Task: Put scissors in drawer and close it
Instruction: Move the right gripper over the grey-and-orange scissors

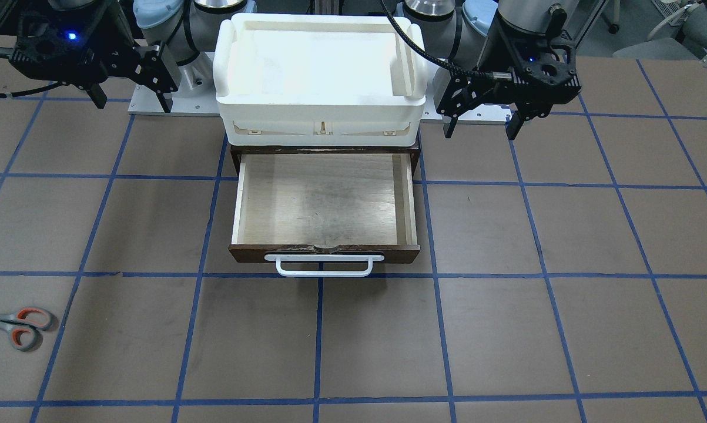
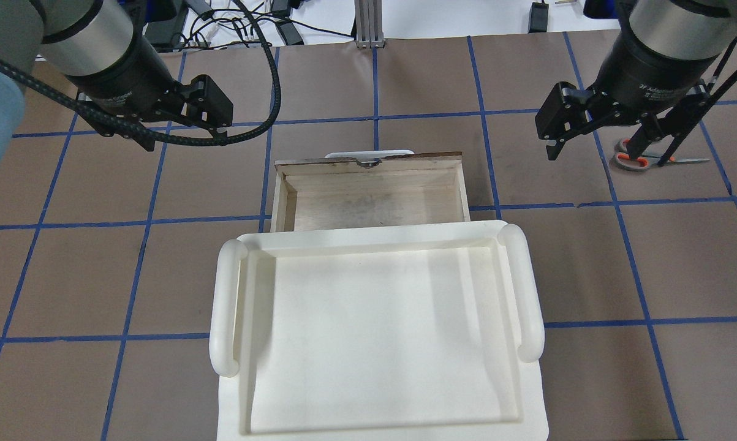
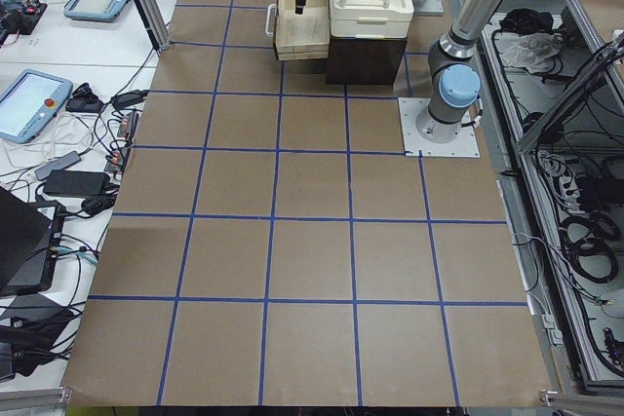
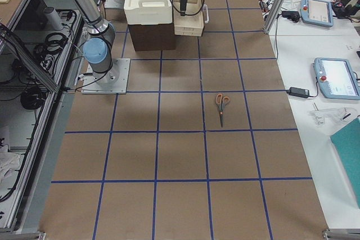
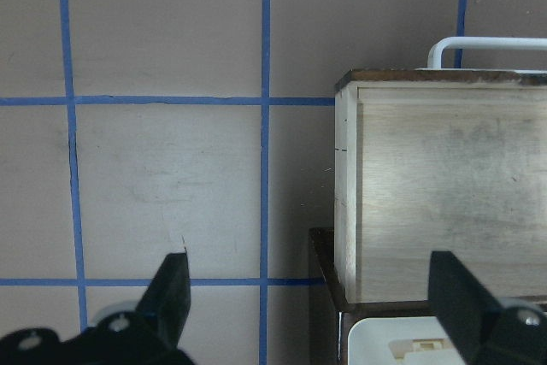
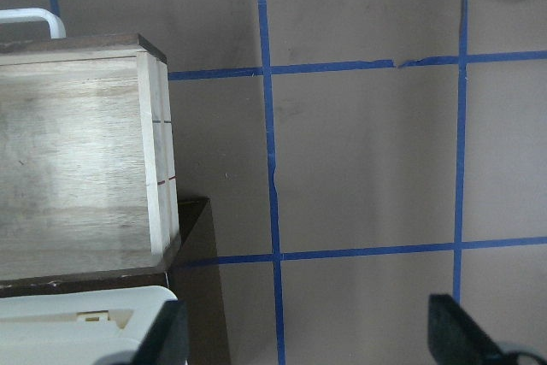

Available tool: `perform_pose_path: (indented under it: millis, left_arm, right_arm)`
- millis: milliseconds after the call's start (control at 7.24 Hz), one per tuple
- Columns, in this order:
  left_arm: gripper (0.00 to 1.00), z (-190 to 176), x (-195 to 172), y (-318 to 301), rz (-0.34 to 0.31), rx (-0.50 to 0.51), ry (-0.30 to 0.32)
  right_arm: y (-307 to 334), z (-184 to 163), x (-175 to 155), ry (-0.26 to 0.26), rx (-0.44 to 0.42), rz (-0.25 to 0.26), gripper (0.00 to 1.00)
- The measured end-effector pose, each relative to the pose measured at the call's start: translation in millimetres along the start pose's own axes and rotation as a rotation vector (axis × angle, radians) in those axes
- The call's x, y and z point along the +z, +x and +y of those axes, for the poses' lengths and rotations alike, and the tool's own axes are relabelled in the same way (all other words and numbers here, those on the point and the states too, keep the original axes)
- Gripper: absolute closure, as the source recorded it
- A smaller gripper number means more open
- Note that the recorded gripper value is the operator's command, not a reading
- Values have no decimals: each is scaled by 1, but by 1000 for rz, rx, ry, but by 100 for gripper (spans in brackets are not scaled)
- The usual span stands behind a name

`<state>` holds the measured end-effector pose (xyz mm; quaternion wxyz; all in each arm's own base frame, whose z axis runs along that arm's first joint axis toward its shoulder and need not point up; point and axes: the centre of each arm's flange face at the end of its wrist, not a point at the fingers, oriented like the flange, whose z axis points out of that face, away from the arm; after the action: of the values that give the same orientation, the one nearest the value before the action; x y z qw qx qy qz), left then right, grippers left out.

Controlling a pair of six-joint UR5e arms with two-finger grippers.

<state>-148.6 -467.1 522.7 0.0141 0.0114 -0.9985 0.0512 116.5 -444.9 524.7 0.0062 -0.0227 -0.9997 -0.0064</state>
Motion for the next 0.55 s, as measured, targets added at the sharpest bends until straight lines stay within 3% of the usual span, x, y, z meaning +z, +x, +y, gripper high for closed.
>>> perform_pose_path:
  millis: [553]
  left_arm:
    - [0, 0, 0, 0, 0, 0, 0]
  right_arm:
    - [-2, 2, -3, 10, -12, -14, 0]
